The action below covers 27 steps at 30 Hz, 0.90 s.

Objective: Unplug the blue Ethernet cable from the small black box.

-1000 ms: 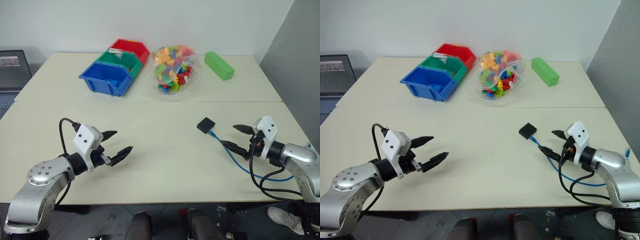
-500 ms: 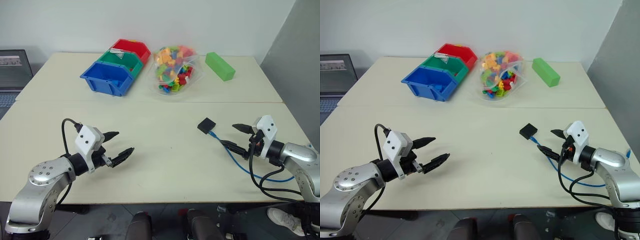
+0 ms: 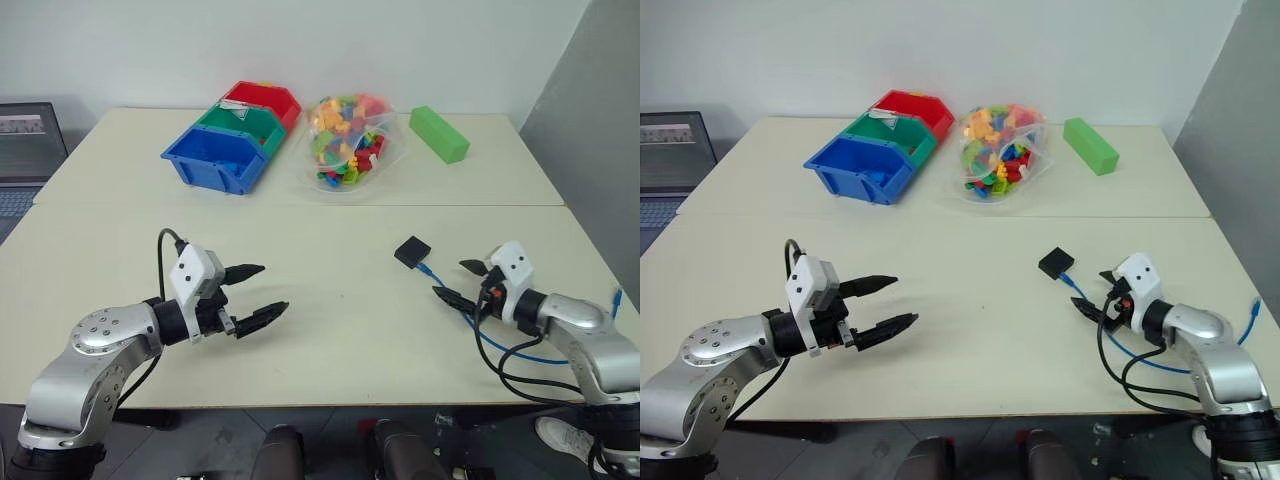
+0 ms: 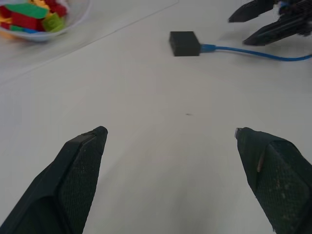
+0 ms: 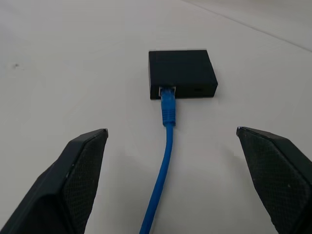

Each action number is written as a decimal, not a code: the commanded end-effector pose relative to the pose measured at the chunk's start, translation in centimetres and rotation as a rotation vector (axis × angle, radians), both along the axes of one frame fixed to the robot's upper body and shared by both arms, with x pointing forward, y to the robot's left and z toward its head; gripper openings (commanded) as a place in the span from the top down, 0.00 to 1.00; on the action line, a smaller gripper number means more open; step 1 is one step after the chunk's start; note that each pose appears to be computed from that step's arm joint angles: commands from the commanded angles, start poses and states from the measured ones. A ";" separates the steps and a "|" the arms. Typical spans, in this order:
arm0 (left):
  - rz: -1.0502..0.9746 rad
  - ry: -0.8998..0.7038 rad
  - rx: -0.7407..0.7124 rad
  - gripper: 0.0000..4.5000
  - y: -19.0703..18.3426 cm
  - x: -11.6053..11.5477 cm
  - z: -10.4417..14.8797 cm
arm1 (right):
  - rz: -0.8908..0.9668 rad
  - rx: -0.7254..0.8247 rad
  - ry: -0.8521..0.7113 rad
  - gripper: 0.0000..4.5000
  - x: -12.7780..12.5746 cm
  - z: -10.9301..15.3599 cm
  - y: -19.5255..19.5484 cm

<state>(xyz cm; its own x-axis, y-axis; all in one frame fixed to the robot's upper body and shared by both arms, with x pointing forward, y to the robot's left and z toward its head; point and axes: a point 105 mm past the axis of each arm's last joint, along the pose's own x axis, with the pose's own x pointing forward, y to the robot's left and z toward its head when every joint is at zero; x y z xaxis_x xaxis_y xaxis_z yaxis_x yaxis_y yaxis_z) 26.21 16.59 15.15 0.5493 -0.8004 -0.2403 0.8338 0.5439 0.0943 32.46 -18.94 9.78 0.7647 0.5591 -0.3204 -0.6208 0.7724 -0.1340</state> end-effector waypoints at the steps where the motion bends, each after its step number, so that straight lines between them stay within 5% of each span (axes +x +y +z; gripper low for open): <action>1: -0.092 -0.038 0.016 0.00 -1.4 -0.2 1.2 | 0.014 0.014 -0.040 0.00 1.2 0.2 1.5; 7: -0.114 -0.034 0.045 0.00 -1.6 0.3 1.1 | 0.021 0.018 -0.035 0.00 2.9 -0.6 2.9; 11: -0.116 -0.024 0.044 0.00 -1.6 0.2 1.0 | 0.026 0.008 -0.025 0.16 3.3 -0.7 2.5; 24: -0.105 0.039 0.017 0.00 -1.8 1.2 -0.4 | 0.178 -0.116 -0.063 0.93 3.2 0.0 3.6; 27: -0.104 0.056 -0.018 0.00 -2.2 1.8 -0.5 | 0.282 -0.208 -0.160 0.97 2.8 1.6 4.7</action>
